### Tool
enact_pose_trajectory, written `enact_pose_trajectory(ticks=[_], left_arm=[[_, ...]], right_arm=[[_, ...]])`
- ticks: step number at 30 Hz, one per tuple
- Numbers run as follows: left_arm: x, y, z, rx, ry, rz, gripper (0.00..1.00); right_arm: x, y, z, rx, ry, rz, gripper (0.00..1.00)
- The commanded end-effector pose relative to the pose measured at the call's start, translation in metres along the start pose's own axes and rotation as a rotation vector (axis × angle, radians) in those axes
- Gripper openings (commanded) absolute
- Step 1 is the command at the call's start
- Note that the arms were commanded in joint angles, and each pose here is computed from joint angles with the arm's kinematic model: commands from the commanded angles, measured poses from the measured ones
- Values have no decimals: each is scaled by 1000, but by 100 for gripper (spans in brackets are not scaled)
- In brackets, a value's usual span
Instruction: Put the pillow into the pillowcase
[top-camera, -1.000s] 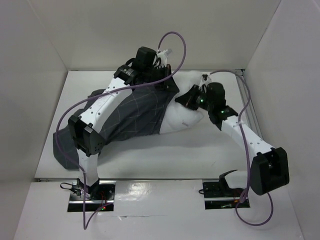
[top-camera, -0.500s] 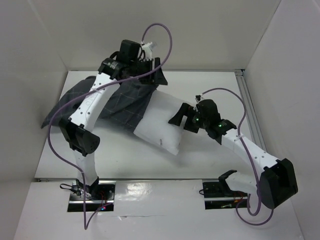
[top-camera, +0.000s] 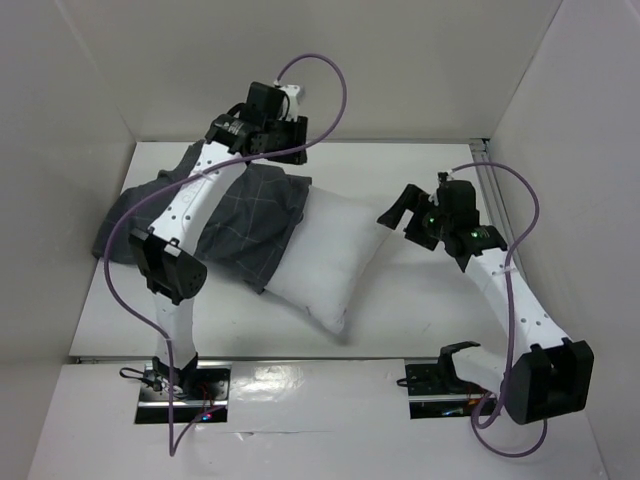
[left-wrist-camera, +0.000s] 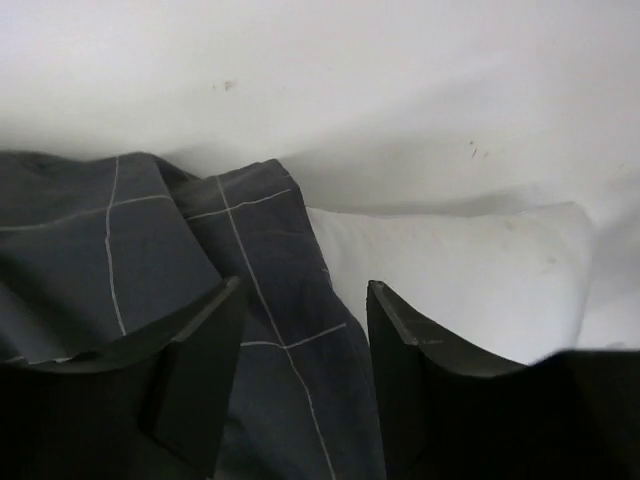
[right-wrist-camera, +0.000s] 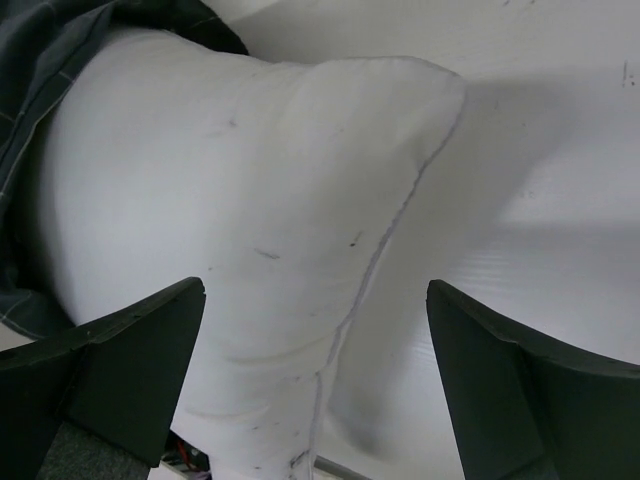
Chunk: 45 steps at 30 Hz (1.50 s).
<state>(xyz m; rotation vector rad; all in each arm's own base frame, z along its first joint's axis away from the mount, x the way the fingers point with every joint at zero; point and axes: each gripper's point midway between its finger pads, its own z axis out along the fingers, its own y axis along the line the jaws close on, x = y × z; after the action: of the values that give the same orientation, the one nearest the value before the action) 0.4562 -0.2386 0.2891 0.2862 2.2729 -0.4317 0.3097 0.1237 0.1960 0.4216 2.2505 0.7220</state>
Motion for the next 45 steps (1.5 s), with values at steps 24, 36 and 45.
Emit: enact_pose_trajectory(ticks=[24,36,45], left_arm=[[27,0,59,-322,50,208,0],[18,-149,1,411,16,59,0],[-16,-273,-132,923,-109,36,0]], right_arm=[[69,-38,35,-49,280,83,100],[36,64,69,-405,168,36,56],[0,172,15,-580,66,-92,0]])
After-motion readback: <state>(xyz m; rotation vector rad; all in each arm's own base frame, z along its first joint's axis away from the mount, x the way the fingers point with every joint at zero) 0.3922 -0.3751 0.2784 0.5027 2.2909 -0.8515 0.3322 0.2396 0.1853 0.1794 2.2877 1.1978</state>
